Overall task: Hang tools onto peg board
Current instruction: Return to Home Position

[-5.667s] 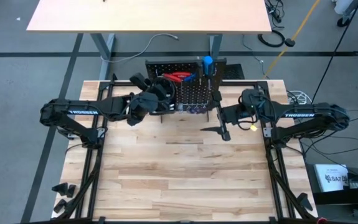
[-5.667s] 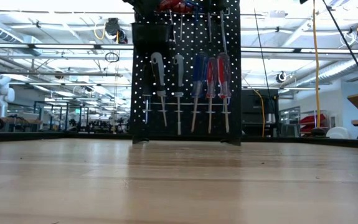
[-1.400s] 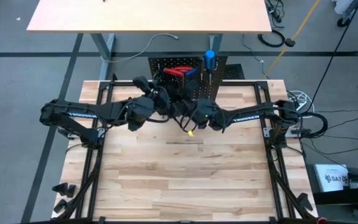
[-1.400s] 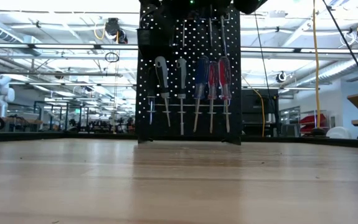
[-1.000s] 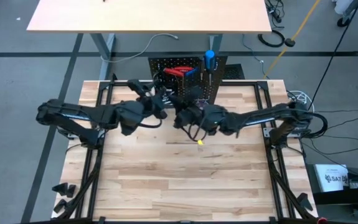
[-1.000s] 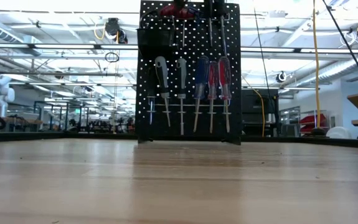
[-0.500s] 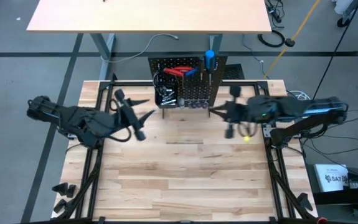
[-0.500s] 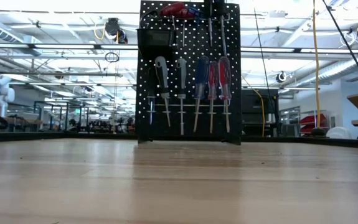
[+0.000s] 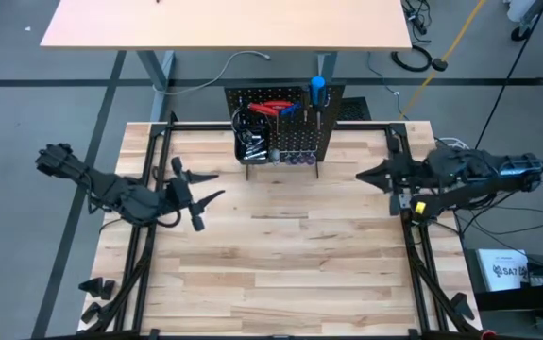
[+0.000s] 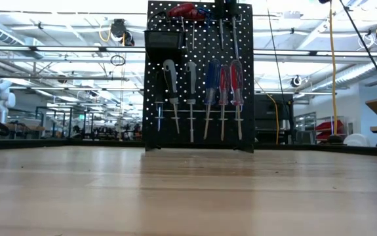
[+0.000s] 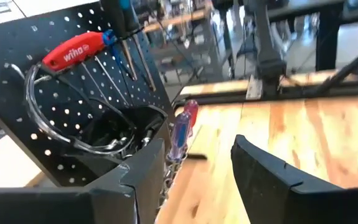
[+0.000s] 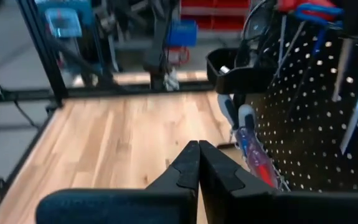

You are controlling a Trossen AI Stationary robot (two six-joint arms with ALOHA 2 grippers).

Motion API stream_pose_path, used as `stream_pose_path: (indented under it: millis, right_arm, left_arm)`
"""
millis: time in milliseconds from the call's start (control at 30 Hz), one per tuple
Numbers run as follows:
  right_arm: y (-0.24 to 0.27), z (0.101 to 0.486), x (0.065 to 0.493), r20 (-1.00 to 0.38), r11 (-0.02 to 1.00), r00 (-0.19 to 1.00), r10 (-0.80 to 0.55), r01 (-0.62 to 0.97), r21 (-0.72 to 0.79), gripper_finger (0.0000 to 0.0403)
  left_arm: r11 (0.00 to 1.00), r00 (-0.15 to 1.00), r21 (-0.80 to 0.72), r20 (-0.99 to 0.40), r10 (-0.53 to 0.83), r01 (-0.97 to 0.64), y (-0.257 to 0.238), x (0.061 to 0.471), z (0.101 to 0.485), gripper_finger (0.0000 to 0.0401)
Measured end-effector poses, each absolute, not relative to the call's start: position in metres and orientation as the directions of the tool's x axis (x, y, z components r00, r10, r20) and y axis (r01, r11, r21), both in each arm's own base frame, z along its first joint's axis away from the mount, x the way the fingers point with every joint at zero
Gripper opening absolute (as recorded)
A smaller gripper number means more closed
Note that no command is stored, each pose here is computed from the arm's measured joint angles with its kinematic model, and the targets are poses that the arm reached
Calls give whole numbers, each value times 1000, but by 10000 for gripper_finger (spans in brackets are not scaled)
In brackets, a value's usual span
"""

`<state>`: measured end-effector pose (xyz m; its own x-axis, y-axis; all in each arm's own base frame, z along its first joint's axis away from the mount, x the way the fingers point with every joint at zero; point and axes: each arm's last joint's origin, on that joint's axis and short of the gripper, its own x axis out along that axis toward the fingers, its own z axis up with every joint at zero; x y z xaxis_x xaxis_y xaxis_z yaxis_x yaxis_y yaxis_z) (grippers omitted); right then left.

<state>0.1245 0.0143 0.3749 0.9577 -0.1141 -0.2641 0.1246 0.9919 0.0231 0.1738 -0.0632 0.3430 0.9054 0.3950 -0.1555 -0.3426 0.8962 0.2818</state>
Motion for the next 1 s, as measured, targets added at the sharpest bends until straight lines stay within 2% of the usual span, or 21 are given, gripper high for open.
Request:
stream_pose_path:
  millis: [167,300,433,600,800,1000]
  right_arm:
    - [12,330,108,-148,991,985,-83,97,95,0]
    - [14,292,108,-117,990,993,-3,19,139,0]
    - [15,263,109,-116,983,993,9,12,182,0]
    - [14,238,104,-138,980,990,27,1,200,0]
    - [13,217,98,-99,974,995,28,-5,226,0]
    - [13,201,96,-99,967,995,28,-3,253,0]
  left_arm:
    - [927,938,199,-80,338,-317,-60,165,321,187]
    - [945,953,145,-30,301,-294,-58,163,302,187]
    - [950,955,114,-29,296,-291,-57,161,282,187]
    - [954,953,60,-56,297,-293,-55,156,261,187]
    - [955,953,-7,-71,296,-297,-53,153,229,187]
    - [973,977,-87,-35,211,-214,-53,149,210,187]
